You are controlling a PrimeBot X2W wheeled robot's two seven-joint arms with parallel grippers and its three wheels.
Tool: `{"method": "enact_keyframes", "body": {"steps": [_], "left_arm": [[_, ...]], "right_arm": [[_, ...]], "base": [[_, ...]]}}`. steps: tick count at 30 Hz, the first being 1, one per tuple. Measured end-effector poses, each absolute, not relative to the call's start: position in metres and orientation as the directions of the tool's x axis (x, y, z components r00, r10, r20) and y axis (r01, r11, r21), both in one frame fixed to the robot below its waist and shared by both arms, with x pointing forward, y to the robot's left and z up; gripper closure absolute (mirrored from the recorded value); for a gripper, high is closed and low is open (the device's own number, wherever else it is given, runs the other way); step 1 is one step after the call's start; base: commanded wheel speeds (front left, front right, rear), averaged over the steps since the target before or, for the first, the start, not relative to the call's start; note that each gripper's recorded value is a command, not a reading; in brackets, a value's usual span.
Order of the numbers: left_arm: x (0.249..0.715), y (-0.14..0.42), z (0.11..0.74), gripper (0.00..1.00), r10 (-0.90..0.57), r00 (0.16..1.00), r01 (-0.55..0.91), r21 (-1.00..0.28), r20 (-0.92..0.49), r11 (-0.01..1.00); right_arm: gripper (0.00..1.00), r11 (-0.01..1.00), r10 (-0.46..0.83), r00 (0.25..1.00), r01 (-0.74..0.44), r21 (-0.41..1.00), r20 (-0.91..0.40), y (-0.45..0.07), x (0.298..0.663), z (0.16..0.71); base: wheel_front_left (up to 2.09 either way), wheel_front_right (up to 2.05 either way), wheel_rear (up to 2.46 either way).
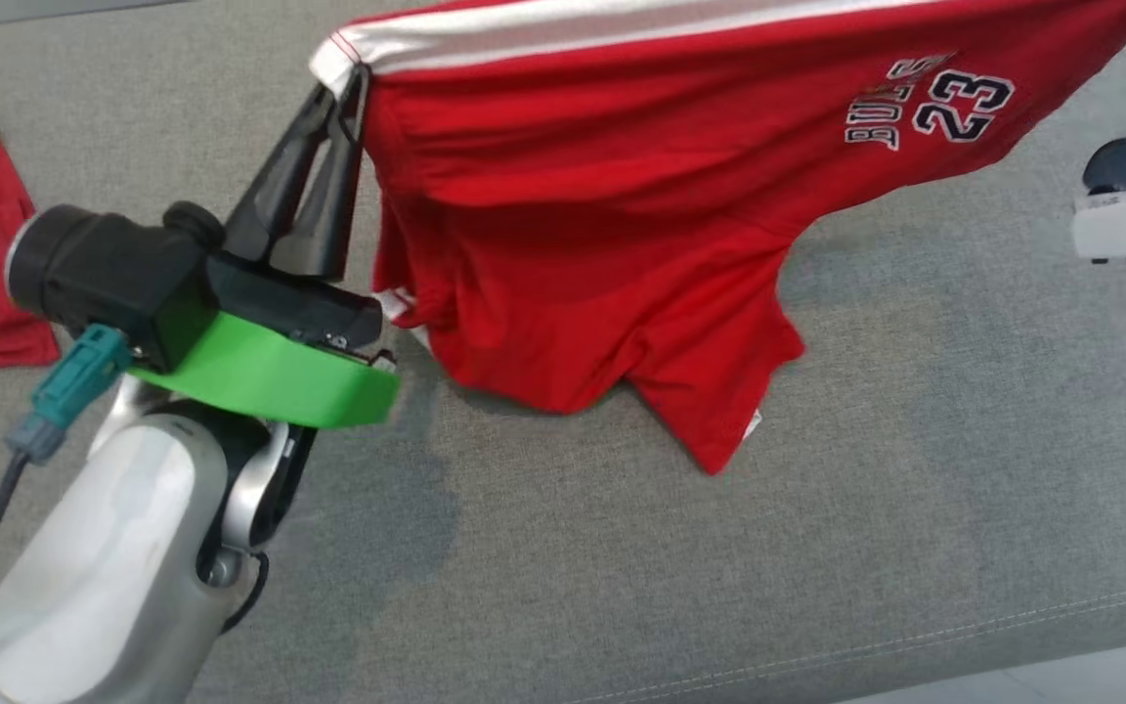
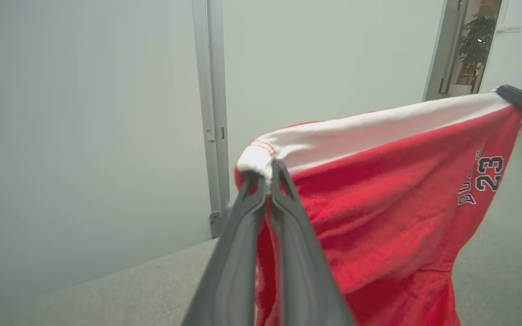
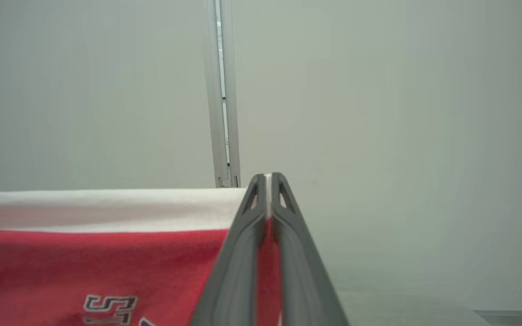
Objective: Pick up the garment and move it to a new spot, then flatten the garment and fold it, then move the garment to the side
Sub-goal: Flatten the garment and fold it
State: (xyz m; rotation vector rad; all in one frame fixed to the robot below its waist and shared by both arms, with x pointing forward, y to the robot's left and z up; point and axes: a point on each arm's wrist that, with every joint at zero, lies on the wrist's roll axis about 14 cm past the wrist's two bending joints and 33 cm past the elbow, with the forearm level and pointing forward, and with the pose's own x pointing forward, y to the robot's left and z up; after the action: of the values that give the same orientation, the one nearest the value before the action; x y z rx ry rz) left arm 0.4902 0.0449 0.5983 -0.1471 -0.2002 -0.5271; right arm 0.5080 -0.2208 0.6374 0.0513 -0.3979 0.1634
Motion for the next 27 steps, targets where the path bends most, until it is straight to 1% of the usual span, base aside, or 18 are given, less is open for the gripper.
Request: {"method": "enact_keyframes", "body": {"steps": [5,9,11,14,18,24,27], "left_arm": [[0.489,0.059,0.662,1.0,-0.435,0.812,0.476,-0.012,0.39,0.879],[0.483,0.064,0.707,1.0,-0.414,0.763,0.457,0.039,0.496,0.889],[0.48,0.067,0.722,1.0,-0.403,0.748,0.445,0.052,0.527,0.894],[0.477,0.068,0.734,1.0,-0.397,0.734,0.44,0.058,0.551,0.896],[0.479,0.067,0.734,1.0,-0.396,0.736,0.441,0.055,0.549,0.896],[0.491,0.066,0.726,1.0,-0.392,0.745,0.44,0.044,0.54,0.897],[0.501,0.064,0.721,1.0,-0.398,0.747,0.449,0.037,0.533,0.893]], "right_arm": [[1.0,0.983,0.155,0.811,-0.183,-0.006,0.564,-0.21,0.486,0.711],[1.0,0.982,0.167,0.743,-0.181,-0.045,0.648,-0.204,0.472,0.753],[1.0,0.982,0.169,0.726,-0.183,-0.05,0.666,-0.202,0.467,0.766],[1.0,0.981,0.174,0.72,-0.184,-0.057,0.672,-0.199,0.464,0.774],[1.0,0.981,0.171,0.724,-0.185,-0.051,0.668,-0.198,0.466,0.774],[1.0,0.981,0.163,0.759,-0.193,-0.021,0.631,-0.2,0.484,0.76],[1.0,0.981,0.155,0.779,-0.192,-0.004,0.608,-0.202,0.499,0.752]], "base": [[0.0,0.0,0.0],[0.0,0.0,0.0],[0.0,0.0,0.0],[0.0,0.0,0.0],[0.0,0.0,0.0],[0.0,0.0,0.0],[0.0,0.0,0.0]]}}
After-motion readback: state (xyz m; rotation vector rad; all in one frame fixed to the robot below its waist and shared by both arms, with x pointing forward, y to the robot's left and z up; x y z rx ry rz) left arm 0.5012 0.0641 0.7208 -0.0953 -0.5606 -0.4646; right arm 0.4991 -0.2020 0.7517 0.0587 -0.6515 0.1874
